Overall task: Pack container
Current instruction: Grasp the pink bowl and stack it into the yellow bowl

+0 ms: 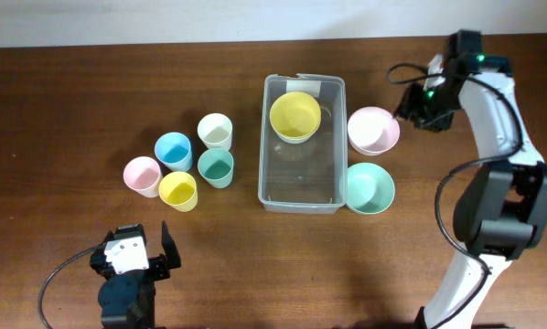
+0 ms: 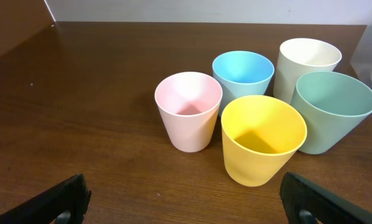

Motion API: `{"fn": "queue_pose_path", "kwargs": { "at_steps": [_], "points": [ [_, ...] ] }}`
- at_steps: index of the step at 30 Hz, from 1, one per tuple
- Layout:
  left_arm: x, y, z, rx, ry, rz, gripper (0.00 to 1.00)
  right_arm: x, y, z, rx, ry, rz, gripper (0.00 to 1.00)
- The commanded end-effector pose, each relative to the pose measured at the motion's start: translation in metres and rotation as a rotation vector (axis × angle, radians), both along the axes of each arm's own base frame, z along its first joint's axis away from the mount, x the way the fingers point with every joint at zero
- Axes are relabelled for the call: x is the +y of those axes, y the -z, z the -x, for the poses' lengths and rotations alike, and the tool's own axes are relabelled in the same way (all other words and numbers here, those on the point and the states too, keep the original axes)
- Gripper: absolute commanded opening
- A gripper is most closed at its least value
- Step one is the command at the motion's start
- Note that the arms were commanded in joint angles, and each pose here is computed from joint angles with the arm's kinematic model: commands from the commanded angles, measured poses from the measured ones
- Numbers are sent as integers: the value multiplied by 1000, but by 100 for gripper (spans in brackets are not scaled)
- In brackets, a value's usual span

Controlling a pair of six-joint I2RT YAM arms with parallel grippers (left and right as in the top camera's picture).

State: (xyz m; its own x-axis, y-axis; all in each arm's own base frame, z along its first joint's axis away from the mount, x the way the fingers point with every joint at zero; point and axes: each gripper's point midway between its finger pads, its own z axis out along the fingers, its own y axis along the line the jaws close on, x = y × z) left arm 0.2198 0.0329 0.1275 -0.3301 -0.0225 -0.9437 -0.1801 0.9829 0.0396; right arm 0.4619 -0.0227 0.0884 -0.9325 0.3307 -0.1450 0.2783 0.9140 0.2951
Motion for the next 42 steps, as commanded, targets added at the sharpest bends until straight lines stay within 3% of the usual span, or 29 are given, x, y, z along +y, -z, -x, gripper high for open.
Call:
{"fn": "queue_pose_path", "kwargs": {
  "at_steps": [1, 8, 10, 13, 20, 26, 32, 36, 42],
  "points": [
    [-2, 3, -1, 6, 18, -16, 100, 1, 30, 7, 44, -7, 9, 45],
    [-2, 3, -1, 6, 18, -16, 100, 12, 66, 11, 28, -19, -50, 41],
    [-2, 3, -1, 6, 18, -16, 100, 16, 73, 11, 13, -23, -75, 31],
    [-2, 3, -1, 6, 18, -16, 100, 23, 74, 4, -37, -26, -133, 4],
    [-2, 3, -1, 6, 18, -16, 100, 6, 41, -10, -119, 4, -154, 4],
    [-2, 3, -1, 6, 18, -16, 100, 4, -66, -16, -285, -4, -137, 4],
    [-2, 3, -1, 6, 18, -16, 100, 71, -153, 12, -380, -164, -128, 4],
    [-2, 3, -1, 6, 18, -16, 100, 122, -150, 22, -366, -276, -81, 4],
    [-2, 3, -1, 6, 18, -16, 100, 175, -90, 8, -281, -362, -21, 4]
  ]
}}
